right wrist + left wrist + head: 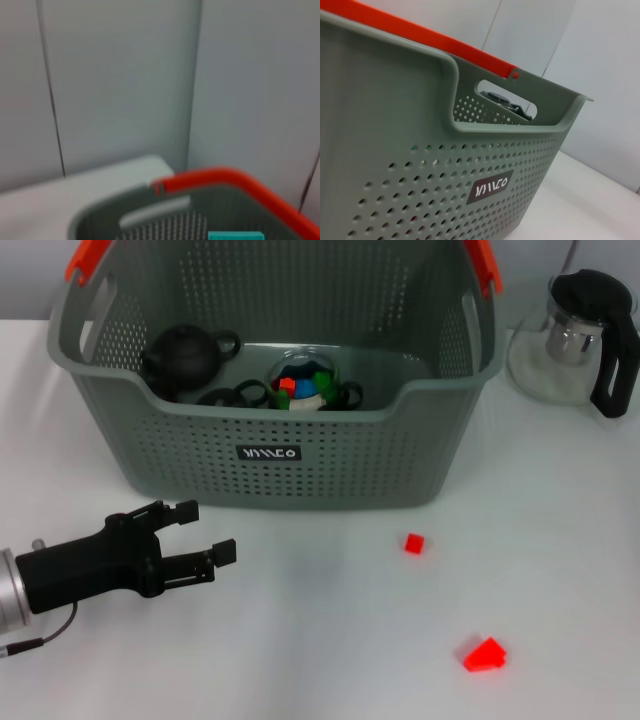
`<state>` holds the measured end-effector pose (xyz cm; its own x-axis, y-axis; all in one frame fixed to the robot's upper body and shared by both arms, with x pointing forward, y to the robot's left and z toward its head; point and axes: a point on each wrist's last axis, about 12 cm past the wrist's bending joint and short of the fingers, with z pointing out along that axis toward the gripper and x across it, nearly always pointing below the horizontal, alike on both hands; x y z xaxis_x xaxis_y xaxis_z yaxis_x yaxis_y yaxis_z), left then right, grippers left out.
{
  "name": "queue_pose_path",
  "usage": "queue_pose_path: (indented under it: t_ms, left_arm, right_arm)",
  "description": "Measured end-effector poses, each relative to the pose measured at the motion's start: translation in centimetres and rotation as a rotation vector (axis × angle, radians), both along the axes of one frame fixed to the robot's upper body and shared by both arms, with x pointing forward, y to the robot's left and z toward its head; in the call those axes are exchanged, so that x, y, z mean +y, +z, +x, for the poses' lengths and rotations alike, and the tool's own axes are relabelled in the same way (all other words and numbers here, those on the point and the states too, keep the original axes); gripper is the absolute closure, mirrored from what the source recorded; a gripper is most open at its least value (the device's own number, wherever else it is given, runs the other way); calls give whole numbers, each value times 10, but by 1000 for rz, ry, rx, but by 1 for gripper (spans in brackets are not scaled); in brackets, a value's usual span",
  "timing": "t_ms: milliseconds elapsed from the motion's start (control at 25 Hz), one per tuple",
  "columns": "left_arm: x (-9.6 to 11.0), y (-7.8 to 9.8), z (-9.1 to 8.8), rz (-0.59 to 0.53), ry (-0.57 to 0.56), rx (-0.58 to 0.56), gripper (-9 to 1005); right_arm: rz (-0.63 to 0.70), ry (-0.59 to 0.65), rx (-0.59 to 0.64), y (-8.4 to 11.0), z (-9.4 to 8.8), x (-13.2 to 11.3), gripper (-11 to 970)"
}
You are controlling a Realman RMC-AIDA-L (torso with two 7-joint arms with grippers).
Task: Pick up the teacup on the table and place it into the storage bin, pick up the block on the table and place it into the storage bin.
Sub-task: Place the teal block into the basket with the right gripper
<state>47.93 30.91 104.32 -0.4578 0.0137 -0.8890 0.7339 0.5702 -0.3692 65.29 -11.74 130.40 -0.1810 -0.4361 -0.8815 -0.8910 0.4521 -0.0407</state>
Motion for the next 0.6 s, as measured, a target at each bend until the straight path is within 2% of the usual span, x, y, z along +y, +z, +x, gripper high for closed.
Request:
queue_pose_path:
  t_ms: [200,360,600]
  left_arm:
    - [-1,-1,0,-2,1,2,64]
    - [-1,-1,-1,-3,2,3,64]
    - [-1,-1,-1,-4,2,4,65]
  right_arm:
    - [-129,-62,54,-39,17,35,535]
    - [-200,-61,65,-63,21,53,535]
    - [-214,-86,95,-75,22,59,534]
